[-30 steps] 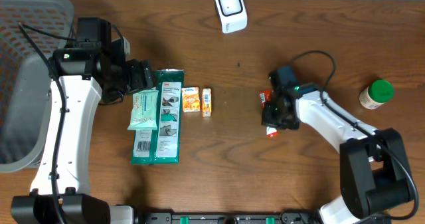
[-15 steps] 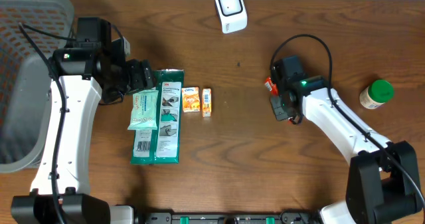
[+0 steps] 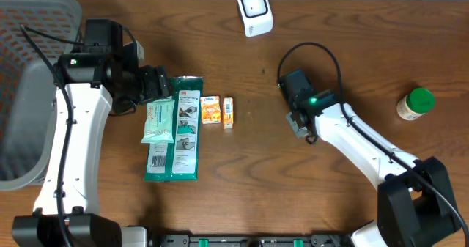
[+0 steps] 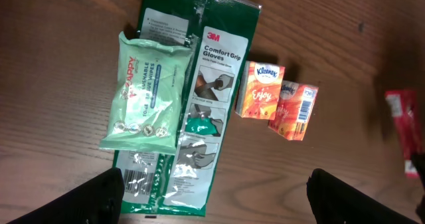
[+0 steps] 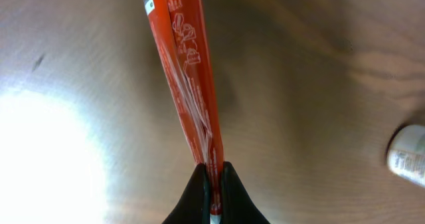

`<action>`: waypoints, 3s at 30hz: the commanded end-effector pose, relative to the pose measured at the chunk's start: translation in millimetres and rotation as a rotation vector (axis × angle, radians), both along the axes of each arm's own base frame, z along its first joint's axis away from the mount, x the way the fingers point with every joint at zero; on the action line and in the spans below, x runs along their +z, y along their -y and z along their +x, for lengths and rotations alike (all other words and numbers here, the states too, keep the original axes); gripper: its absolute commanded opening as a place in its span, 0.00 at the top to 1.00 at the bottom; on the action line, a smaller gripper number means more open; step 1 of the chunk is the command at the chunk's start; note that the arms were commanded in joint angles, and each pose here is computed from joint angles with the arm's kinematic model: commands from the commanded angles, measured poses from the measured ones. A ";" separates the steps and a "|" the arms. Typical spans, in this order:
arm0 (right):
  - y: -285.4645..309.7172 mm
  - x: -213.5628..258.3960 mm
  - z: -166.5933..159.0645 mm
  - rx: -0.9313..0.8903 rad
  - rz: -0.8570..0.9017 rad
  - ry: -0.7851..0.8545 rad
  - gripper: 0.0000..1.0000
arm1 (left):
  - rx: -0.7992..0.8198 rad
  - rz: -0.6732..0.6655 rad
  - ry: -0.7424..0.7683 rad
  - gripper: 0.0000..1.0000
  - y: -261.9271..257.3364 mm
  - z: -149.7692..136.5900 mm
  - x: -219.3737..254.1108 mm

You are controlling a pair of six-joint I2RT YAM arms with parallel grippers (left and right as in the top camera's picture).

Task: Scan the item barcode
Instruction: 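Carry the sachet up toward the scanner with the right gripper, then hold the red sachet's barcode against the scanner face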

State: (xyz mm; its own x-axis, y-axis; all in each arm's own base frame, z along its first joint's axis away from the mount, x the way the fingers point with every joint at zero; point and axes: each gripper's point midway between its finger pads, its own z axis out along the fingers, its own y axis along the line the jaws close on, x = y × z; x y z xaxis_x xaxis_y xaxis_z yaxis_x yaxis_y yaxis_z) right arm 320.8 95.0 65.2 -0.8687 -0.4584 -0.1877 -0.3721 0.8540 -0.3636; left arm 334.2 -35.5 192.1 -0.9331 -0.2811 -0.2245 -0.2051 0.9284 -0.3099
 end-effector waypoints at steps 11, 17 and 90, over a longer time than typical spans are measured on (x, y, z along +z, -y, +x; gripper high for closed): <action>-18.9 178.6 14.1 -0.029 0.359 0.103 0.99 | -0.010 0.017 -0.004 0.11 -1.5 0.0 -2.5; -25.4 208.0 55.3 0.065 0.297 0.179 0.99 | -0.010 0.017 -0.004 0.11 -1.5 0.0 -2.5; -82.5 -13.2 300.3 0.519 -0.331 0.476 0.99 | -0.010 0.017 -0.004 0.11 -1.5 0.0 -2.5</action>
State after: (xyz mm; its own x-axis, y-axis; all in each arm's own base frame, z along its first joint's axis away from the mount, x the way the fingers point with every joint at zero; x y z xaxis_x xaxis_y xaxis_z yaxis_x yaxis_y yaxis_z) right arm 619.1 174.2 51.6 -0.3985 -0.8785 -0.2633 -0.4344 0.4336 -0.7895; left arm 334.1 -35.5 192.1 -0.9331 -0.2811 -0.2241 -0.2052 0.9284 -0.3098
